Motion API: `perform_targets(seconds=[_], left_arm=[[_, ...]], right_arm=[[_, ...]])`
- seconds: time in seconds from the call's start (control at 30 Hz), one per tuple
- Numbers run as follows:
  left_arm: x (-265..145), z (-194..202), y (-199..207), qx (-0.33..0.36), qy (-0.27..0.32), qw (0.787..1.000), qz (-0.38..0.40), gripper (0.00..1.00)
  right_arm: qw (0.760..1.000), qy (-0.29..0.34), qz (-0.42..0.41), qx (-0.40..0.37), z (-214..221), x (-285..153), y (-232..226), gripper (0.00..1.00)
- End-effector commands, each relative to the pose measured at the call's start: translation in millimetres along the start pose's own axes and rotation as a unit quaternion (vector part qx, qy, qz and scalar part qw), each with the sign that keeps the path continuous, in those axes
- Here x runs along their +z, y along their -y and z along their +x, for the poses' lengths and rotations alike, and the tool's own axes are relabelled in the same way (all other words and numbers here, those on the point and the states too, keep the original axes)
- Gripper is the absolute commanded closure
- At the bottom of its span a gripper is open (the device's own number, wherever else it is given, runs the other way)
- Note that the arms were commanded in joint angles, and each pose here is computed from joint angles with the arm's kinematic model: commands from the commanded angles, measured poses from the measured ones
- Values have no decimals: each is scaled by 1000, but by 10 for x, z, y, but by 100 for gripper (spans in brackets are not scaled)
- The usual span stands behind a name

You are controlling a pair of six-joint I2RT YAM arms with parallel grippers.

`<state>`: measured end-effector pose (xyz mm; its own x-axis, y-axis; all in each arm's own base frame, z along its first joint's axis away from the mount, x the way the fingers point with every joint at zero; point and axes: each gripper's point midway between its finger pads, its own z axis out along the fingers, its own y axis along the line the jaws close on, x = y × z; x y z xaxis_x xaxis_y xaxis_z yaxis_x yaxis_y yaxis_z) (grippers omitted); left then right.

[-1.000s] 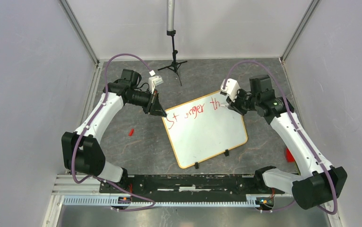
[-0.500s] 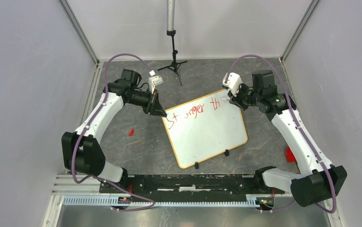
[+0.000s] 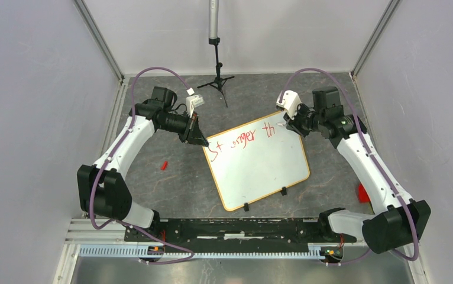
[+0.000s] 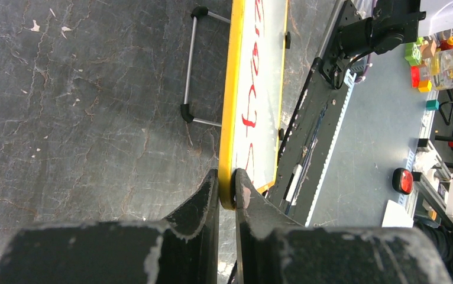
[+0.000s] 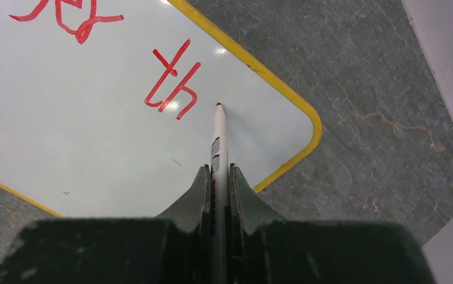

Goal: Write a sentence on the whiteboard

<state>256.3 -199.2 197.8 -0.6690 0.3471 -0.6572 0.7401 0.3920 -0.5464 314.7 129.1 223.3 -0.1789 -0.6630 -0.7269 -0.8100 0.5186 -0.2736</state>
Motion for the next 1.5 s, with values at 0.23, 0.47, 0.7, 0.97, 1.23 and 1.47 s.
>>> perform_targets(seconds=[0.23, 0.47, 0.7, 0.97, 1.23, 1.47], left_arm=[[4, -52, -12, 17, 6, 1000, -2, 98], [4, -47, -13, 17, 5, 1000, -2, 98], [3, -41, -13, 17, 5, 1000, -3, 98], [0, -49, -10, 18, 6, 1000, -3, 97], [5, -45, -19, 17, 5, 1000, -3, 98], [6, -61, -23, 17, 6, 1000, -3, 98]], right_arm=[[1000, 15, -19, -1, -87, 54, -5, 100], [999, 4, -40, 0, 58, 71, -153, 100], [999, -10, -45, -4, 165, 41, -222, 100], [1000, -19, -11, -16, 140, -10, -73, 100], [1000, -11, 19, -18, 4, -41, 108, 100], [999, 5, 27, -17, -108, -42, 173, 100]])
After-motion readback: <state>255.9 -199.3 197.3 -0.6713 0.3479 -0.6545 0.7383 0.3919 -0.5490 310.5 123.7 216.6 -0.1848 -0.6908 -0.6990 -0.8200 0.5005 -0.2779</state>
